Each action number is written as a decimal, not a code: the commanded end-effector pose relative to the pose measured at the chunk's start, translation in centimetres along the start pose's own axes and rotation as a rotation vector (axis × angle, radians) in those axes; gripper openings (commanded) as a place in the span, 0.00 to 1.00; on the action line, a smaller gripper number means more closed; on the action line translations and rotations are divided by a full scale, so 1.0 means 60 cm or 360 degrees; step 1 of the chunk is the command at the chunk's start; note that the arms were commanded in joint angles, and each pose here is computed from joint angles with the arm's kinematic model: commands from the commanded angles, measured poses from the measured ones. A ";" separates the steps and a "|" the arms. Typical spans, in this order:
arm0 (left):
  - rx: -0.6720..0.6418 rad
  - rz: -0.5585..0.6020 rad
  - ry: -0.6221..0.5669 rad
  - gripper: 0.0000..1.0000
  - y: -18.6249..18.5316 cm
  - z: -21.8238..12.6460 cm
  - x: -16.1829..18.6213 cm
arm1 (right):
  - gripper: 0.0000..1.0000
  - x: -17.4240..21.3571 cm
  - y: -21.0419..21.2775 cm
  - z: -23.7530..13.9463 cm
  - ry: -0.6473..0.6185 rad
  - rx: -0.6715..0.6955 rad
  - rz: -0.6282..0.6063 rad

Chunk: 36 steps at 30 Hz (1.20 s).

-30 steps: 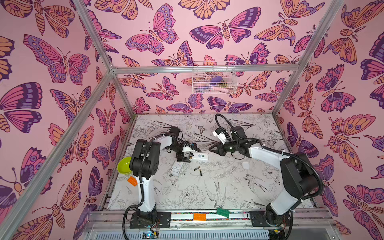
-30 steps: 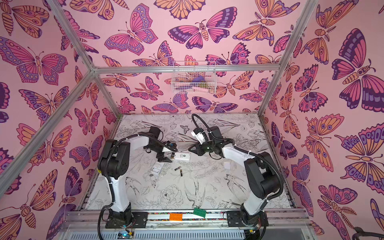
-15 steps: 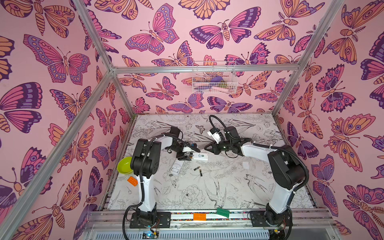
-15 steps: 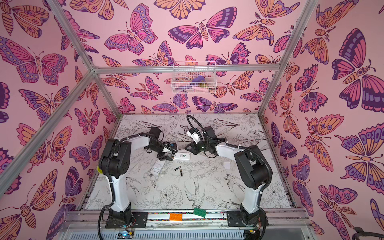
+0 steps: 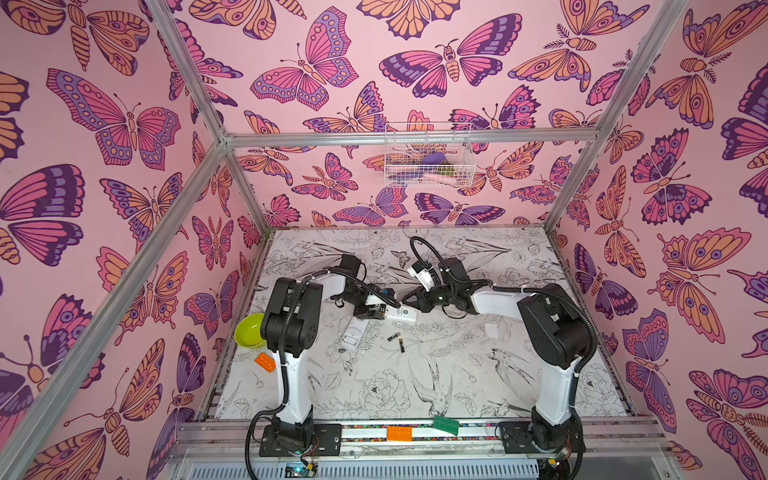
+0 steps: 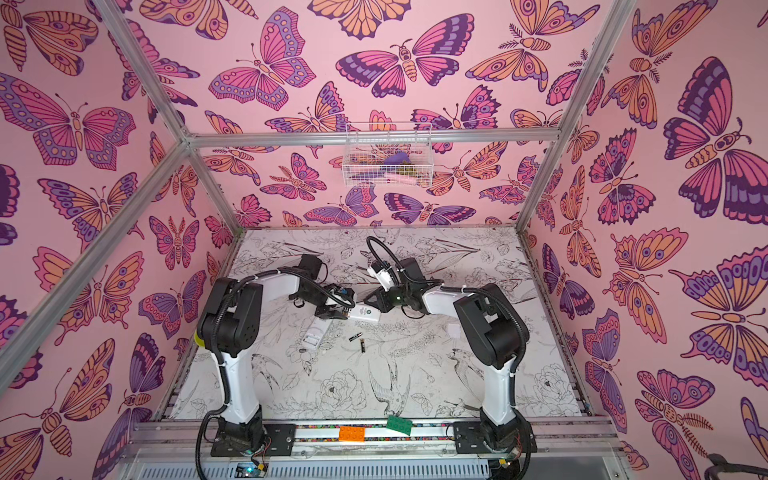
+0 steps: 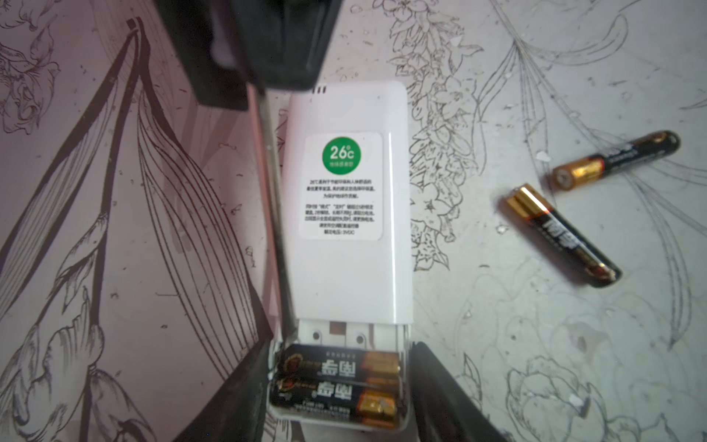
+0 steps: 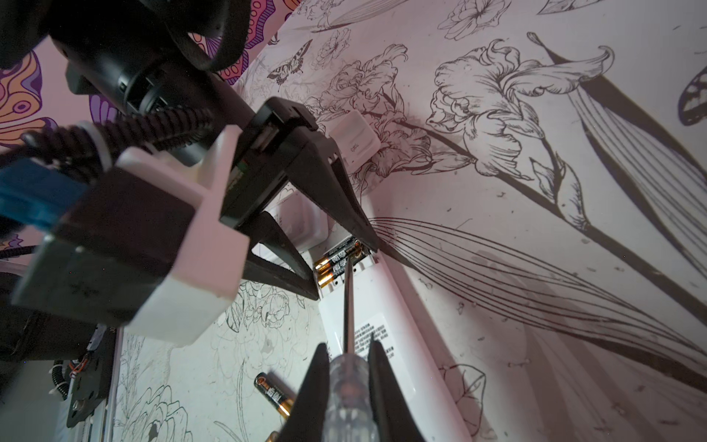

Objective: Unload the batteries from the remote control

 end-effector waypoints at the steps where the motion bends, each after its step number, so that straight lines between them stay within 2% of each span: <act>1: 0.0039 -0.0016 0.0172 0.63 -0.020 0.020 0.048 | 0.00 -0.025 0.003 0.013 -0.0068 -0.0012 -0.0066; 8: 0.0036 -0.0033 0.0194 0.63 -0.021 0.020 0.052 | 0.00 -0.028 -0.006 0.027 -0.0101 0.0058 -0.0060; 11: 0.0024 -0.0040 0.0233 0.73 -0.017 0.019 0.060 | 0.00 -0.020 -0.004 0.034 -0.0068 0.0074 -0.0075; 14: 0.0017 -0.0074 0.0231 0.75 -0.013 0.019 0.060 | 0.00 -0.018 -0.005 0.037 -0.0072 0.0093 -0.0078; 18: 0.0012 -0.0109 0.0240 0.64 -0.008 0.021 0.061 | 0.00 -0.015 -0.010 0.041 -0.0097 0.0116 -0.0089; 29: 0.0031 -0.0073 0.0250 0.53 -0.021 0.022 0.058 | 0.00 -0.008 -0.016 0.038 -0.0098 0.0185 -0.0113; 31: 0.0035 -0.0065 0.0251 0.57 -0.026 0.021 0.057 | 0.00 0.000 -0.013 0.036 -0.0078 0.0186 -0.0122; 34: 0.0040 -0.0073 0.0262 0.72 -0.029 0.019 0.058 | 0.00 0.005 -0.012 0.031 -0.0056 0.0202 -0.0122; 36: 0.0056 -0.0070 0.0270 0.75 -0.029 0.020 0.057 | 0.00 0.006 -0.011 0.029 -0.0064 0.0206 -0.0126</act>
Point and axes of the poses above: each gripper's point midway between its finger pads, its own z axis out along the fingers, its own y axis along the line the jaws close on, x = y × z, the point moved 2 cm from there along -z, back along the fingers, and after that the axes turned 6 degrees about -z, right-handed, at the moved point
